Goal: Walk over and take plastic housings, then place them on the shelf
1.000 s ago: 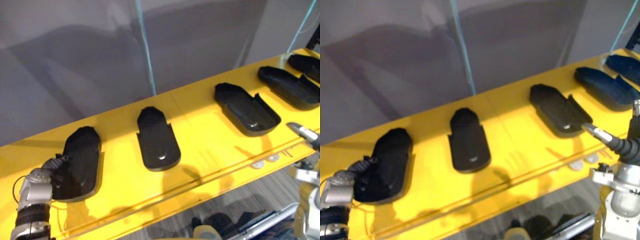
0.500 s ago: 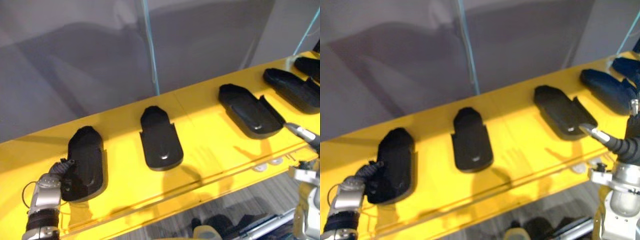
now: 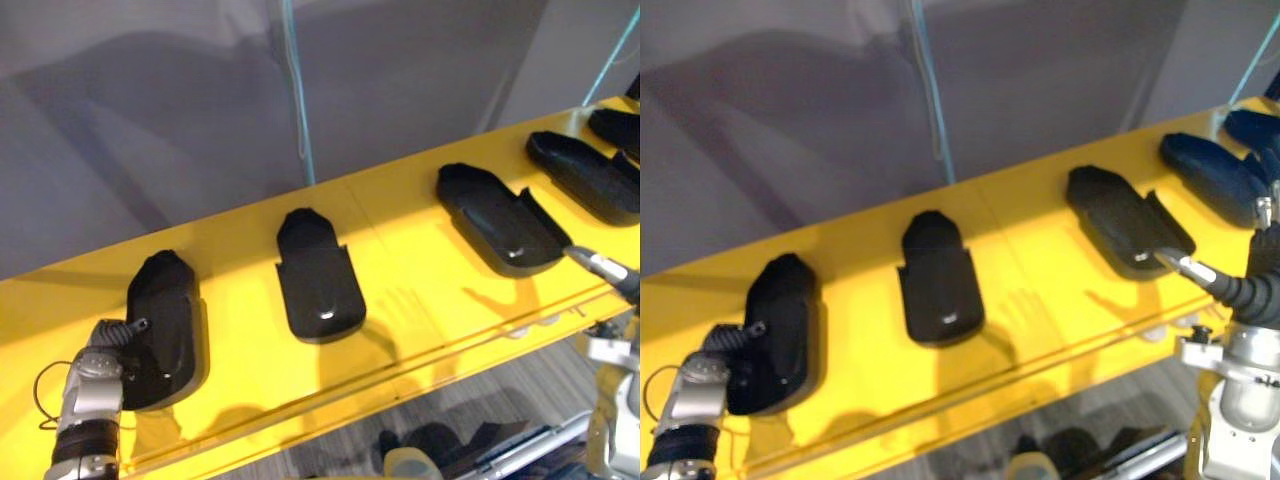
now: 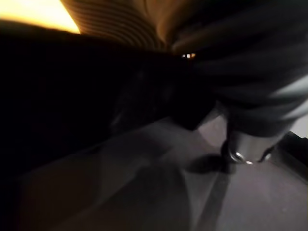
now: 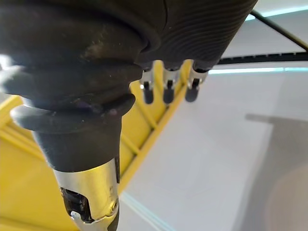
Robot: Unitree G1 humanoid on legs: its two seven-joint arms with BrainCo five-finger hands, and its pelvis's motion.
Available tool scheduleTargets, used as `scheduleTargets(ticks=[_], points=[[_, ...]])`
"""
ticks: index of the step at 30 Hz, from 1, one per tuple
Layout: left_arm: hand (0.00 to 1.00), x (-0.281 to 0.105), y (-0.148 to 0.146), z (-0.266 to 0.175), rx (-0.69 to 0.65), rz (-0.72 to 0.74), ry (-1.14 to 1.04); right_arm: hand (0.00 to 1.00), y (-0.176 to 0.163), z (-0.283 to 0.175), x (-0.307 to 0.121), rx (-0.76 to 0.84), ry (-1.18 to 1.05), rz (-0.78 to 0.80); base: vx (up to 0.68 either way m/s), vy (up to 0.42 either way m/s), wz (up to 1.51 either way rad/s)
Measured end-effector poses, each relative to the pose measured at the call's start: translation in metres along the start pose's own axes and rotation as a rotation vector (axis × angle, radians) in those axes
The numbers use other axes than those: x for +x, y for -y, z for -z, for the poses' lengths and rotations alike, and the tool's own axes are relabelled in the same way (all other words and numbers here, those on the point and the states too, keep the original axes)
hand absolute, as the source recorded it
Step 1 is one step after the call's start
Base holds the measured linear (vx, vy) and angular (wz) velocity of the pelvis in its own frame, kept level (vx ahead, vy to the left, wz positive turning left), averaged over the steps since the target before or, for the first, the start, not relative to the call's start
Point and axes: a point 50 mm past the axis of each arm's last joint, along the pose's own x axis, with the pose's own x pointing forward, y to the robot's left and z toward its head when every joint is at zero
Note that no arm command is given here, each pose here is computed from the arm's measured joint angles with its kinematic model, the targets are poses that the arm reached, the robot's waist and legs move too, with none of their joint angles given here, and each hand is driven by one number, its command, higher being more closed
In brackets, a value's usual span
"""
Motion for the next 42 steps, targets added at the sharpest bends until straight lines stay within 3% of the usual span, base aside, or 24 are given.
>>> scheduleTargets(ticks=[4, 10, 13, 20, 26, 28, 33, 39, 40, 41, 42], points=[[0.00, 0.000, -0.003, -0.001, -0.002, -0.057, 0.010, 0.00, 0.000, 0.005, -0.002, 0.014, -0.024, -0.010, 0.00, 0.000, 0.00], [0.00, -0.009, -0.022, -0.026, -0.053, -0.349, 0.159, 0.00, -0.013, 0.013, -0.005, 0.074, -0.058, -0.093, 0.00, 0.000, 0.00], [0.00, -0.026, -0.028, -0.050, -0.158, -0.476, 0.319, 0.00, -0.020, 0.018, -0.010, 0.107, -0.084, -0.093, 0.00, 0.000, 0.00], [0.00, -0.043, -0.028, -0.060, -0.233, -0.550, 0.437, 0.00, -0.023, 0.018, -0.013, 0.116, -0.090, -0.118, 0.00, 0.000, 0.00], [0.00, -0.071, -0.048, -0.076, -0.353, -0.687, 0.603, 0.00, -0.025, 0.018, -0.016, 0.097, -0.083, -0.118, 0.00, 0.000, 0.04], [0.00, -0.084, -0.053, -0.079, -0.378, -0.721, 0.672, 0.00, -0.024, 0.017, -0.017, 0.102, -0.076, -0.089, 0.00, 0.000, 0.06], [0.00, -0.130, -0.060, -0.084, -0.627, -0.812, 0.919, 0.00, -0.025, 0.016, -0.022, 0.123, -0.064, 0.002, 0.00, 0.002, 0.03], [0.00, -0.170, -0.061, -0.067, -0.774, -0.941, 1.055, 0.00, -0.017, 0.015, -0.036, 0.144, -0.079, 0.128, 0.00, 0.000, 0.00], [0.00, -0.174, -0.060, -0.063, -0.797, -0.935, 1.062, 0.00, -0.015, 0.015, -0.039, 0.140, -0.087, 0.145, 0.00, 0.000, 0.00], [0.00, -0.190, -0.053, -0.048, -0.864, -0.804, 1.099, 0.00, -0.010, 0.010, -0.050, 0.158, -0.099, 0.229, 0.00, 0.000, 0.00], [0.00, -0.190, -0.053, -0.048, -0.864, -0.804, 1.099, 0.00, -0.010, 0.010, -0.050, 0.158, -0.099, 0.229, 0.00, 0.000, 0.00]])
